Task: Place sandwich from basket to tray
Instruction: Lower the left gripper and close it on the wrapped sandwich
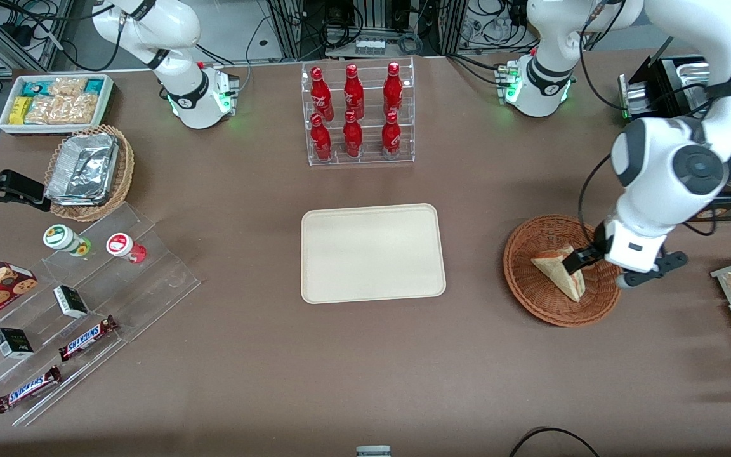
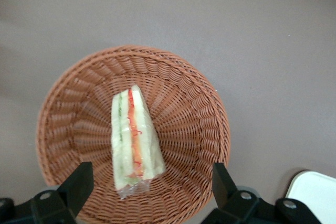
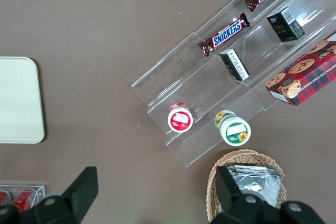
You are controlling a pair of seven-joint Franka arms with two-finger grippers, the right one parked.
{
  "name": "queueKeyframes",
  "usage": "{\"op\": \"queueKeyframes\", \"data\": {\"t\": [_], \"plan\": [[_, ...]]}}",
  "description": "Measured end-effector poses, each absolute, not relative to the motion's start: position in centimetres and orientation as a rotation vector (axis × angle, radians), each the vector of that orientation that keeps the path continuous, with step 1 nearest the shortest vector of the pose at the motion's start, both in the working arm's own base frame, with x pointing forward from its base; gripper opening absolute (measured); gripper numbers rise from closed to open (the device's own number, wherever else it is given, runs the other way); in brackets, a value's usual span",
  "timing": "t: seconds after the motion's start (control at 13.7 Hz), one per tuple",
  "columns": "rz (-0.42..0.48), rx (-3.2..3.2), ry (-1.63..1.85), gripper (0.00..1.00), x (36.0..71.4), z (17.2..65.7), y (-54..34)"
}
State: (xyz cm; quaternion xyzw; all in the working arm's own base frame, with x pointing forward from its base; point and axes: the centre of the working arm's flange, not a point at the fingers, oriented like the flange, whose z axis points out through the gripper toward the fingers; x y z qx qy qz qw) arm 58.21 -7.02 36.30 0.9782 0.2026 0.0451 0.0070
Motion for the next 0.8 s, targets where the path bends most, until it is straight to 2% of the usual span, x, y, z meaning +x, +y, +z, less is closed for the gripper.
{"op": "queueKeyframes", "data": {"t": [0.37, 0.8], "plan": [[0.13, 3.053, 0.668, 1.0, 56.2, 31.3, -6.6], [0.037, 3.075, 0.683, 1.0, 55.6, 27.9, -6.1]]}}
